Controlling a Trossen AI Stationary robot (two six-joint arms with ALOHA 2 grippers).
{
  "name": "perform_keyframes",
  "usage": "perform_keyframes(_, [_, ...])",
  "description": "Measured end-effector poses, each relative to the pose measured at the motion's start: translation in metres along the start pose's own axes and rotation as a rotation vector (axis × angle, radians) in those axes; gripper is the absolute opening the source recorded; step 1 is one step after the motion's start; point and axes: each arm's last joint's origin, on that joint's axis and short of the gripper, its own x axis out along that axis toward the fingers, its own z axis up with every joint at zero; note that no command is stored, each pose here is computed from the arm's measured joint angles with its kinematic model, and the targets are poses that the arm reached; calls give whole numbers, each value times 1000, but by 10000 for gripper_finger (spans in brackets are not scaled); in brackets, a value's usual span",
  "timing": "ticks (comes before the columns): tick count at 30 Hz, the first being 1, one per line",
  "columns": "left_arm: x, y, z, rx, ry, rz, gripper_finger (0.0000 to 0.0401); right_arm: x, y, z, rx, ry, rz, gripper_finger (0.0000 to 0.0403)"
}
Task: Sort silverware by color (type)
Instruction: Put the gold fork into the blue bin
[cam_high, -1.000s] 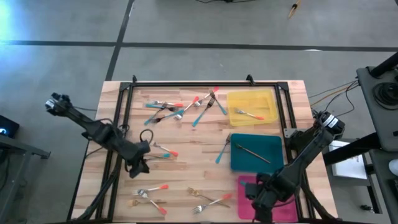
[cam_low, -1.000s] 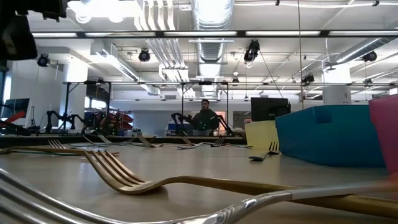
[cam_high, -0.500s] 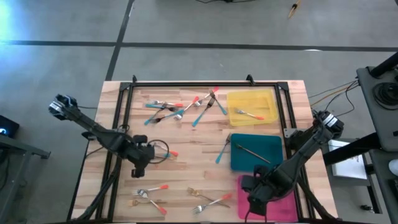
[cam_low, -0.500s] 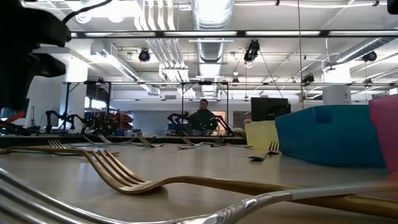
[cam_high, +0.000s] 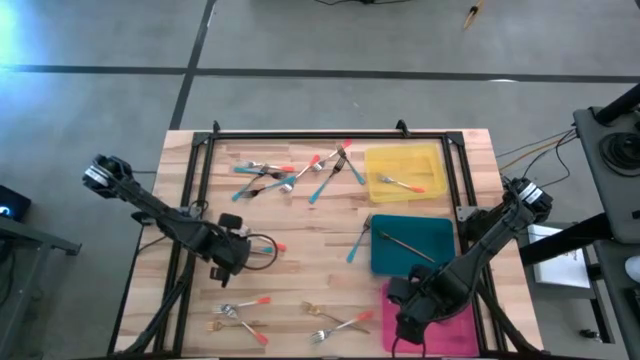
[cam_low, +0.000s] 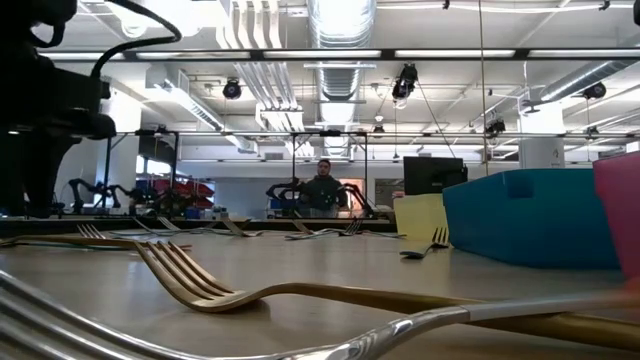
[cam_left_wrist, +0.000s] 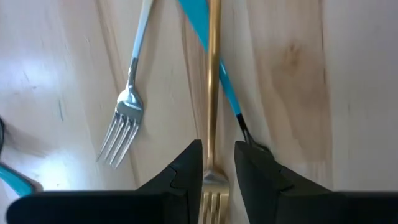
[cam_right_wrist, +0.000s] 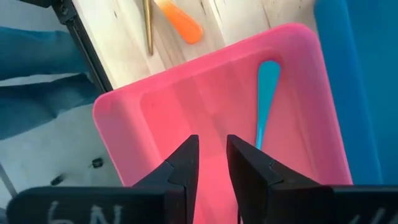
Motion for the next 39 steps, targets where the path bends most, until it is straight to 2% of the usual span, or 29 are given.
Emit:
perform_keyframes(5, [2, 0, -2, -27, -42, -16, 78, 0, -1, 1, 2, 0, -3, 77])
perform_keyframes(10, [19, -1, -8, -47, -82, -21, 78, 0, -1, 2, 5, -9, -7, 75])
perform_keyframes(13, [29, 1, -13, -83, -106, 35, 78, 0, -1, 2, 27, -16, -11, 72])
perform_keyframes(17, [34, 5, -17, -187, -133, 111, 78, 0, -1, 2, 54, -23, -12, 68])
perform_keyframes(25, [42, 4, -21, -169, -149, 91, 77, 0, -1, 2, 58, -24, -11, 68])
perform_keyframes(31, [48, 3, -23, -289, -173, 29, 75, 0, -1, 2, 58, -24, -11, 68])
perform_keyframes(34, [46, 2, -21, -342, -173, 12, 61, 0, -1, 2, 67, -24, -11, 68])
perform_keyframes(39, [37, -1, -12, -372, -173, -52, 9, -1, -1, 2, 92, -24, -8, 68])
